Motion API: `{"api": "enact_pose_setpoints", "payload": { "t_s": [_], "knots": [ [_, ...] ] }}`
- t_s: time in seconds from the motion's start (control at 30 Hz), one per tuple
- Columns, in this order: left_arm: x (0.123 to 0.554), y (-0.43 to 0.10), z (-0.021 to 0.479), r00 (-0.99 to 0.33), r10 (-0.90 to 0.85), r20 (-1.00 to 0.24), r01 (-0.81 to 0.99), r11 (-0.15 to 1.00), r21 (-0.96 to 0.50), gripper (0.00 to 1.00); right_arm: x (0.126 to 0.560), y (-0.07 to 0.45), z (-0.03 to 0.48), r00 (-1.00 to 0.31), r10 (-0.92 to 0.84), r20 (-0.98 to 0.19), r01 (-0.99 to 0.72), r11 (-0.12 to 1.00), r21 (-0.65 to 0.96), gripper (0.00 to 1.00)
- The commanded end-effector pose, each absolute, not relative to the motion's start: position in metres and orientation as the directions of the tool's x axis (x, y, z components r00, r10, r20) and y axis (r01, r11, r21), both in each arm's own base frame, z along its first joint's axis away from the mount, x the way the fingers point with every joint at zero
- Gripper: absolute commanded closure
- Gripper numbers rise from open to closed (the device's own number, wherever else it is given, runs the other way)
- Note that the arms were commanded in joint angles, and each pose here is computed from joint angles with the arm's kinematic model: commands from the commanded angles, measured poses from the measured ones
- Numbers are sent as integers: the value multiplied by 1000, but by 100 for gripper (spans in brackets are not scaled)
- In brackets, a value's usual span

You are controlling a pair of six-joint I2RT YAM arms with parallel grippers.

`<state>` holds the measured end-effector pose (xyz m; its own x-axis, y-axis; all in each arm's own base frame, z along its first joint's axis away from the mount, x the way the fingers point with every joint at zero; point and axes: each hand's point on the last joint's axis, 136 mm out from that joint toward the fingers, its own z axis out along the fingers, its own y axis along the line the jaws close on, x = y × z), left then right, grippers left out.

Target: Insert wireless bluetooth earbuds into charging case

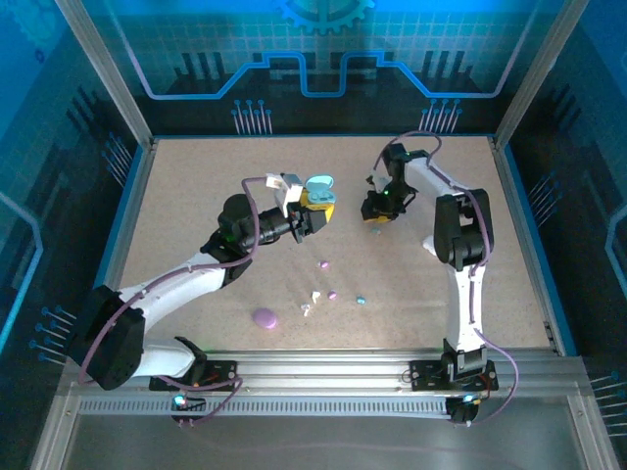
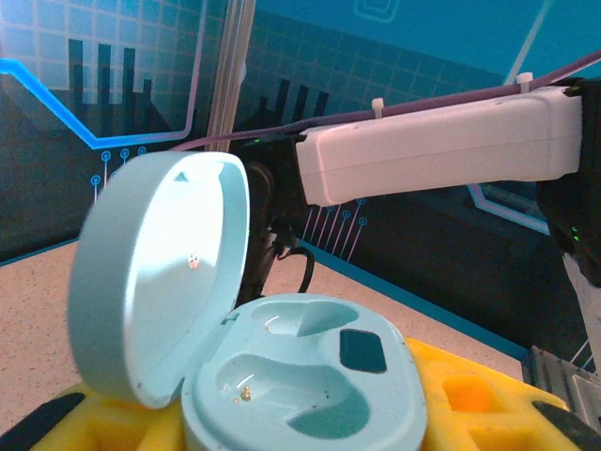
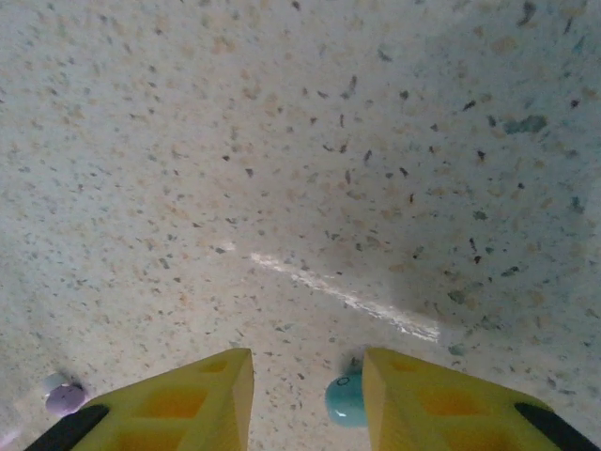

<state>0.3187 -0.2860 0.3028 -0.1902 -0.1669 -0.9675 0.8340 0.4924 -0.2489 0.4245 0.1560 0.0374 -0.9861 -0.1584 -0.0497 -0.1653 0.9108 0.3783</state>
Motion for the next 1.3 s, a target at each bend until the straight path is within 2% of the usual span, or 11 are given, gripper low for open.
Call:
{"api": "enact_pose_setpoints", "payload": {
  "t_s": [0.0,0.3,1.27],
  "knots": [
    [313,-283,322,-153,-193,-969,848,478,-230,66,415,150,25,-985,-171,-6,-161,917,364,62],
    [314,-284,325,-159,-197,-967,851,469,-235,66,399,149,13,-978,-202,44,-170,907,386,61],
    [314,-286,320,-177,-207,-962,851,460,-256,66,340,159,42,-970,-217,110,-131,847,515,64]
  ]
}}
